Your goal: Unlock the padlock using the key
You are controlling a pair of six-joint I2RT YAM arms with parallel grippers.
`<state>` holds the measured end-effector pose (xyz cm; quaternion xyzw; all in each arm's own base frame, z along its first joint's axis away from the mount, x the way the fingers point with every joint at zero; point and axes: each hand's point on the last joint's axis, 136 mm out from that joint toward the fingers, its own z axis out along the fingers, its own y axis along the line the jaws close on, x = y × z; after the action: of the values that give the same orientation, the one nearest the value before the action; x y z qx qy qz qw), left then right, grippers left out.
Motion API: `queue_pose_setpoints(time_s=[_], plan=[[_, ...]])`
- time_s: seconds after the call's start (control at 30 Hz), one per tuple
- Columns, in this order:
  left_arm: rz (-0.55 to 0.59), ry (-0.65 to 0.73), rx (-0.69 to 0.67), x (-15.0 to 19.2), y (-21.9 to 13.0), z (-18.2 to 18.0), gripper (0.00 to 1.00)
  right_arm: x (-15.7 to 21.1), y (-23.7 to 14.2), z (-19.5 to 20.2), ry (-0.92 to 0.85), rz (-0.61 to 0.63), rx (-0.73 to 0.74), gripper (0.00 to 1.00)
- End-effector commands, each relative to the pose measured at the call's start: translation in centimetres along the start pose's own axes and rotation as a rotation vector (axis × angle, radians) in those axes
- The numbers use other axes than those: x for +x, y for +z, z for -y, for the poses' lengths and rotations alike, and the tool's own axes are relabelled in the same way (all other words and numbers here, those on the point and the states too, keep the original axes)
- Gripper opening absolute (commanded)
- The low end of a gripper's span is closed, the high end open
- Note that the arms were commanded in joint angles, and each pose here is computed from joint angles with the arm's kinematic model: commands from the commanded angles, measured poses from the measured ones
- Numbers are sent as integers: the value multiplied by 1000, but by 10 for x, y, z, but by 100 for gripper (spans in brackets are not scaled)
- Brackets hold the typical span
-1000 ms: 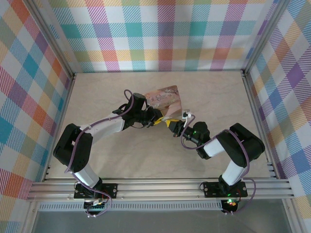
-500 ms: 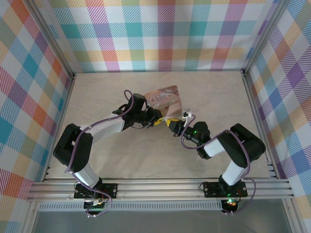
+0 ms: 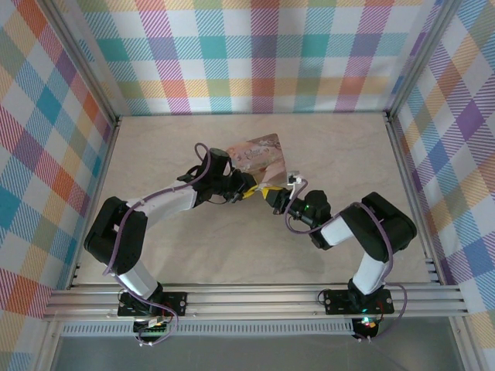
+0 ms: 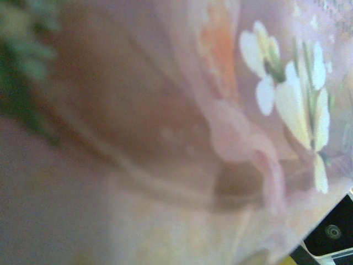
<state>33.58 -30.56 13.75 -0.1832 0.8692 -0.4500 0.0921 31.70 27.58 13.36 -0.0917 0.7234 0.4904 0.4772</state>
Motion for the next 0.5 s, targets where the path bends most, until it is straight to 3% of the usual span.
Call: queue_pose_setpoints(time_s=[0.0, 0.47], plan=[[-36, 25, 100, 10, -10, 29, 6, -8, 9, -18, -15, 20, -80, 0], [-24, 30, 107, 9, -13, 32, 6, 16, 11, -10, -1, -41, -67, 0]])
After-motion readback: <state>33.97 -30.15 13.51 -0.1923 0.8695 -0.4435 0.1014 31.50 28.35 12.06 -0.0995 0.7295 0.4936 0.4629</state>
